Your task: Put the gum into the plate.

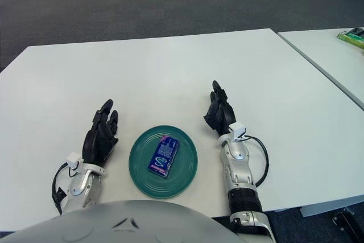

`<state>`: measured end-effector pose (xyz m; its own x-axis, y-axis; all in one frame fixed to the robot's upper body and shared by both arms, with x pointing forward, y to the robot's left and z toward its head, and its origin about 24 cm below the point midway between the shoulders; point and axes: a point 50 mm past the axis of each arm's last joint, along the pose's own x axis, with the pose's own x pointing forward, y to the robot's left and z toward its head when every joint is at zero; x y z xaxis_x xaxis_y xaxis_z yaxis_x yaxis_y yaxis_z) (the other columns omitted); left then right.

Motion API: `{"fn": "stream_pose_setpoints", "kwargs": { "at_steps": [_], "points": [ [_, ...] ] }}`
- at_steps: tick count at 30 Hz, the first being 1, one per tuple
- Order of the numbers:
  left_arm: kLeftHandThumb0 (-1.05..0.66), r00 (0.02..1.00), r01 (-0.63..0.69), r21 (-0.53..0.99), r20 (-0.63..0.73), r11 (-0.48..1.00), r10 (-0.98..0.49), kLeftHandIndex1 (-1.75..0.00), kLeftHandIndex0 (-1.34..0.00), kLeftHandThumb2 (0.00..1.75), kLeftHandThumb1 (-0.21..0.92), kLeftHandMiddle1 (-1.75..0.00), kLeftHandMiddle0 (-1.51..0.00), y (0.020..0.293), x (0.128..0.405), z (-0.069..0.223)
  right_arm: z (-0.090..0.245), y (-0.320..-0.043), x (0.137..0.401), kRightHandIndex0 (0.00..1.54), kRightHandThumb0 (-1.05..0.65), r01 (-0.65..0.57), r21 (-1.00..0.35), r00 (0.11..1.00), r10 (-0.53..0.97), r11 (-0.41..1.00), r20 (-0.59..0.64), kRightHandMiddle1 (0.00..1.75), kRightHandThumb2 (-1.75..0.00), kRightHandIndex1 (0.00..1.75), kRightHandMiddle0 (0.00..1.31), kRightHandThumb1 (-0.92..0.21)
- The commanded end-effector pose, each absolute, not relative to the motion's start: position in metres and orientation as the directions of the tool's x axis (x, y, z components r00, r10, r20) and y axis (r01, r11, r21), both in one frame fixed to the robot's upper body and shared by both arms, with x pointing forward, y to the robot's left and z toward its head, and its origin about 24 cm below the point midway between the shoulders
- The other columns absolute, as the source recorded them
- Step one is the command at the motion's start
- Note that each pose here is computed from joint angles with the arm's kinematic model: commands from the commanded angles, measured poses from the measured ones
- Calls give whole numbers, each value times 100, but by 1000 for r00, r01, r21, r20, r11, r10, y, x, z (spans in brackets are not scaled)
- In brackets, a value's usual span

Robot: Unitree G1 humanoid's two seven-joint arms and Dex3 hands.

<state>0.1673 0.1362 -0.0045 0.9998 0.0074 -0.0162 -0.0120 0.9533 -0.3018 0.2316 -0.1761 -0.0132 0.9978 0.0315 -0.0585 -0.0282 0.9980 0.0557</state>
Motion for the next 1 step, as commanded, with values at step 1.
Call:
{"fn": "stream_pose_setpoints", "kwargs": {
  "at_steps": [1],
  "points": [
    [-100, 996, -45, -290, -82, 956, 21, -19, 0, 92, 92, 0, -1, 137, 164, -14, -47, -169, 210, 2, -87, 13, 80, 977, 5, 997, -215, 7, -105, 0, 0, -92]
  ]
}}
